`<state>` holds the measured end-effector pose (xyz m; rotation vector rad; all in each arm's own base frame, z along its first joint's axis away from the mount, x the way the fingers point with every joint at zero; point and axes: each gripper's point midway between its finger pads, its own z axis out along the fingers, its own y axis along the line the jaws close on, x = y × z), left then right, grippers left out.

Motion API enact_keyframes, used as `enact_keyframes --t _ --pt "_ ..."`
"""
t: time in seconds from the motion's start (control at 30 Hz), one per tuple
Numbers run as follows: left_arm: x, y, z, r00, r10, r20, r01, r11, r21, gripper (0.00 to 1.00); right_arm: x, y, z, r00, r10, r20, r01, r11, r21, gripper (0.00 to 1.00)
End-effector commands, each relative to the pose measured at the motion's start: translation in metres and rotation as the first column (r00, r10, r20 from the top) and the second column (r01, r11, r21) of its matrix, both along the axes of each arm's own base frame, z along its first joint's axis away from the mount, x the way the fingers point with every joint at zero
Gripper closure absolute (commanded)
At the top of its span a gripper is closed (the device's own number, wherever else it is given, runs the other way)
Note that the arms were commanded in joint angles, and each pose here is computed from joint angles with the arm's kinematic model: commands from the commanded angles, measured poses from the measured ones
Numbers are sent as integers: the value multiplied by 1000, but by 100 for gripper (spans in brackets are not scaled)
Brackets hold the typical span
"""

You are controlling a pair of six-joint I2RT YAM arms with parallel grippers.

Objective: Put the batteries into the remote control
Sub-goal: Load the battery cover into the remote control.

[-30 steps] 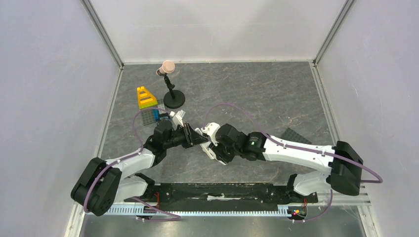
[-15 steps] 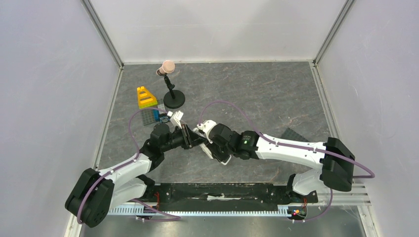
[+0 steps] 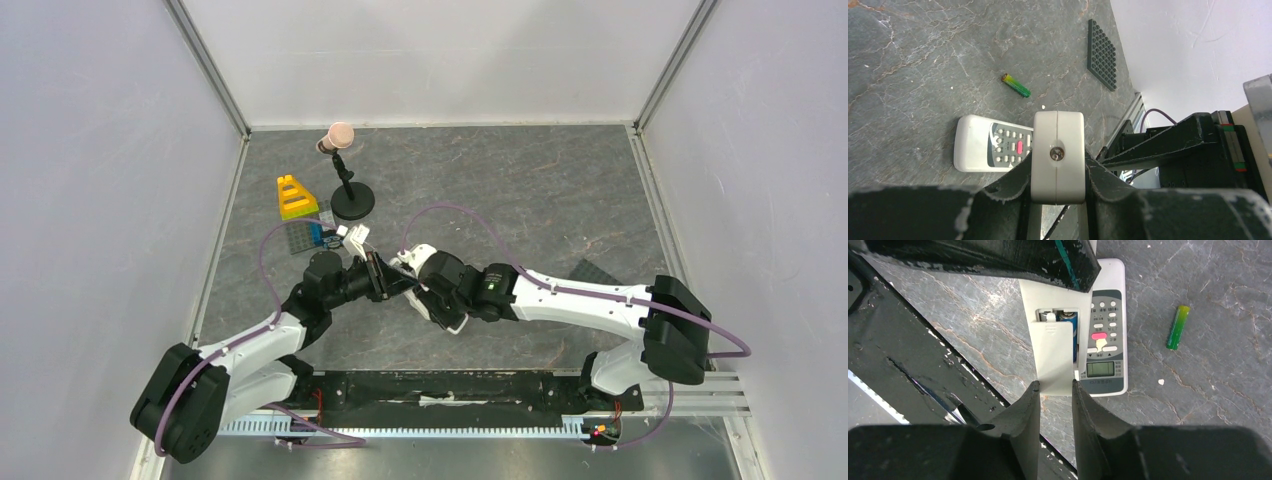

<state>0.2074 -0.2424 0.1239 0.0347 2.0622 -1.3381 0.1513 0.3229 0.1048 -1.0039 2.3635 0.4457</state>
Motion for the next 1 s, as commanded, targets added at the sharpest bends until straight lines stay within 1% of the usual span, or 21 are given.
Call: enact_keyframes --t 0.0,0.47,0.6,0.8,0.97 --pt "5 -3 21 994 -8 113 12 999 -33 98 7 8 15 999 -32 24 32 999 25 73" --pt "1 -3 17 994 -23 103 27 999 -31 98 10 13 20 999 -41 35 40 998 45 73" --pt "1 -3 18 994 -21 106 25 999 -34 98 9 14 16 999 -36 23 35 999 37 73" --pt "1 -3 20 994 -16 110 20 999 -39 98 7 11 7 999 -45 -3 45 999 -7 73" --pt "0 -3 20 994 -22 108 27 999 -40 98 9 15 11 999 -45 7 44 999 6 73"
